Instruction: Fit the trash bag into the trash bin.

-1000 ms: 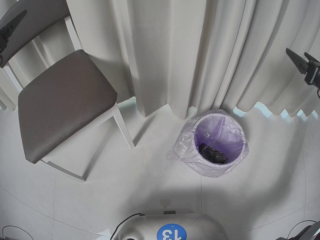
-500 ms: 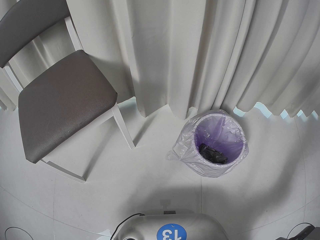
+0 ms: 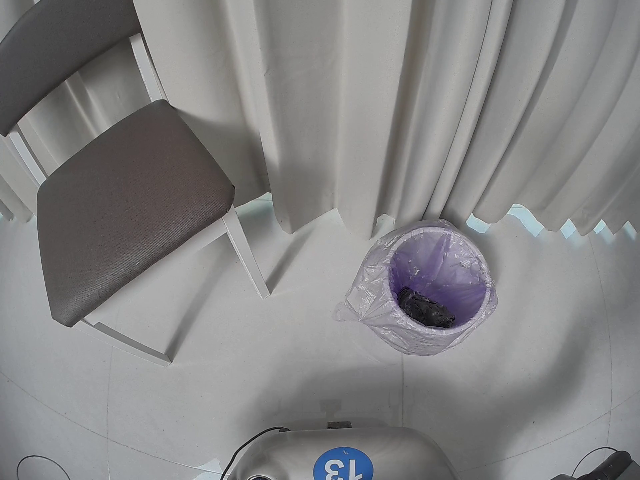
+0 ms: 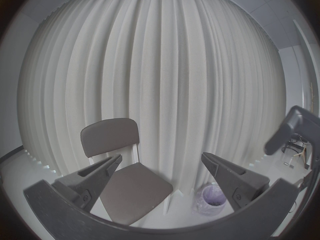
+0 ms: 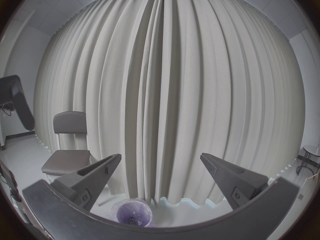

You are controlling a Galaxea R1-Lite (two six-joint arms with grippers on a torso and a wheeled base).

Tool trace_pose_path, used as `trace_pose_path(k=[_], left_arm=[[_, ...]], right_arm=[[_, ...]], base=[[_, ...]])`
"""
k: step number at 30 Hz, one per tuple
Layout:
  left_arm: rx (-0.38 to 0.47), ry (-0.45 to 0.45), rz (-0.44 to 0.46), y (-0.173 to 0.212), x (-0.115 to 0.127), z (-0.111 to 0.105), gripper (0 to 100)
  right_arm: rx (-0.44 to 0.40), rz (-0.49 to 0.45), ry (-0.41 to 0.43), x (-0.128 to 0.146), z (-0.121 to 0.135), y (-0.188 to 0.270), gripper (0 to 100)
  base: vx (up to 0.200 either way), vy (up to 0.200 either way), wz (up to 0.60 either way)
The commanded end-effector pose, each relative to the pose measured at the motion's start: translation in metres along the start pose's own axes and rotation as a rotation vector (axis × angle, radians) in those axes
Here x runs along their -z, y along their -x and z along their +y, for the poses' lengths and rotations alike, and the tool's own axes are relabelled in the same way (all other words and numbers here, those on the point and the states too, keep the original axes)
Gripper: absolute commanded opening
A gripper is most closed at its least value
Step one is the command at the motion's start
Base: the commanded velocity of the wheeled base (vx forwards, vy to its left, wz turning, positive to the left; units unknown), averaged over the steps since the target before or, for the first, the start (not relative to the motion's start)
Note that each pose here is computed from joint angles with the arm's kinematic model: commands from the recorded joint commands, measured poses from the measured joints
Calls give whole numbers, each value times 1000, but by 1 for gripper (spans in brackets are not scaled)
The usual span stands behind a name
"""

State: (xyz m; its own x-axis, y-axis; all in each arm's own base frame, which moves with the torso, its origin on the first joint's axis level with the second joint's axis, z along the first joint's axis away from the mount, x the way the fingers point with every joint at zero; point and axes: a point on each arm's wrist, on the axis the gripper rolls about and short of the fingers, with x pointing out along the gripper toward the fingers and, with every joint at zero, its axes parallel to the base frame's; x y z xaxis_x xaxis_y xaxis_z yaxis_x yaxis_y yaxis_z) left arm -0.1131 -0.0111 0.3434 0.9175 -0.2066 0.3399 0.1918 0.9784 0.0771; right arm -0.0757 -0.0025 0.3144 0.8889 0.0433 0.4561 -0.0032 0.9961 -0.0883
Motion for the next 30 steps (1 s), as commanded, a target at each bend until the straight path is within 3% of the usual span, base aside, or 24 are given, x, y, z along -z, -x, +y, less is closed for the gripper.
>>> trace_pose_path(k=[1, 15, 20, 30], left_arm=[[62, -54, -125, 75, -10, -6, 100], [54, -72, -189, 130, -6, -16, 100], [54, -75, -201, 149, 2, -19, 100], [63, -79, -254, 171, 11, -19, 100]], right_arm=[[9, -134, 10, -14, -1, 66, 100], [28, -173, 33, 5, 8, 123, 100], [47, -169, 3, 7, 8, 127, 100], [49, -194, 62, 2, 8, 129, 100]], base=[[0, 0, 0], [0, 0, 0], [0, 0, 0], [0, 0, 0]])
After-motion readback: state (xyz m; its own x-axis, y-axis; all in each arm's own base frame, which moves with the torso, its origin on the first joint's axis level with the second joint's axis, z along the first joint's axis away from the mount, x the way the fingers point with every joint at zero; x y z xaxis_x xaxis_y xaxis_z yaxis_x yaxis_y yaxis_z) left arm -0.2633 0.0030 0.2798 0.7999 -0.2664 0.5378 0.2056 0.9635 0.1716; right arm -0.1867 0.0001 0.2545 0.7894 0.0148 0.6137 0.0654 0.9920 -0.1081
